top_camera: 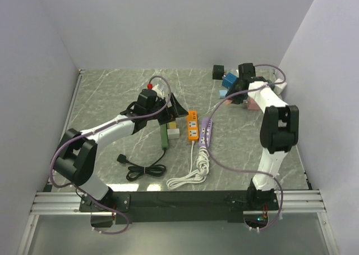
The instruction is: Pull the plug off the socket
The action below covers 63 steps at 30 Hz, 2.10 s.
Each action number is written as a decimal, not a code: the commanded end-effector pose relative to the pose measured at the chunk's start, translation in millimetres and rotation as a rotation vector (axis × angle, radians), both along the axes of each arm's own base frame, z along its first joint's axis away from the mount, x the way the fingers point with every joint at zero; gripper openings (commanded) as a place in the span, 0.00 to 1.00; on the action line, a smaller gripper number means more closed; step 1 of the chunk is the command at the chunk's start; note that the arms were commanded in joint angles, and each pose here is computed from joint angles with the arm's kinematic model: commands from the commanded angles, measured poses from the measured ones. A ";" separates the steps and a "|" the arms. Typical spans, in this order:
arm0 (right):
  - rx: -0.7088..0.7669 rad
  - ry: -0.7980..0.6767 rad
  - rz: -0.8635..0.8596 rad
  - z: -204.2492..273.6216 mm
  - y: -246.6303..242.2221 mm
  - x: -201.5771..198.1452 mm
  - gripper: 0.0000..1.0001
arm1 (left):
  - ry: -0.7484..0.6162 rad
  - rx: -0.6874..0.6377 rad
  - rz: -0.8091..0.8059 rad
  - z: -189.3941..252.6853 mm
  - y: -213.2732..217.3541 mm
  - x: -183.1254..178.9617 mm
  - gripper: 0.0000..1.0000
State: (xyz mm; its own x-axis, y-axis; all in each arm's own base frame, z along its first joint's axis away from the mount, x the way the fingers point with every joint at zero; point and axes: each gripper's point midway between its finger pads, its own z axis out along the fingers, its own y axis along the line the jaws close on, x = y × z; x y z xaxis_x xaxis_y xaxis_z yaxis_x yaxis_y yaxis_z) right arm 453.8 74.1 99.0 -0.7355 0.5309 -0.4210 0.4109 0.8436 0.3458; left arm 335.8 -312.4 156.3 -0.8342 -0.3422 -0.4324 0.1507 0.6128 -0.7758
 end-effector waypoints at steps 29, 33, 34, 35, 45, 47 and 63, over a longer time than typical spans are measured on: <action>0.078 -0.117 0.116 68.1 7.1 -66.9 0.95 | 0.005 0.543 0.141 -64.4 88.3 31.5 0.93; 0.065 -0.133 0.235 64.6 53.3 -80.6 0.94 | 0.007 0.562 0.146 -76.8 85.8 41.9 0.92; 0.081 -0.133 0.249 64.1 60.6 -81.2 0.95 | 0.004 0.568 0.145 -78.5 85.0 44.1 0.92; 0.087 -0.133 0.256 62.7 66.4 -79.9 0.94 | 0.019 0.584 0.143 -87.5 85.9 45.6 0.90; 0.238 -0.166 0.470 67.2 133.9 -62.1 0.90 | 0.033 0.593 0.080 -119.1 83.4 47.9 0.23; 0.273 -0.178 0.503 66.9 148.1 -53.7 0.89 | 0.041 0.560 0.071 -119.8 83.8 46.5 0.08; 0.526 -0.155 0.653 39.7 241.9 -28.4 0.89 | 0.002 0.219 -0.017 -67.1 79.1 19.1 0.01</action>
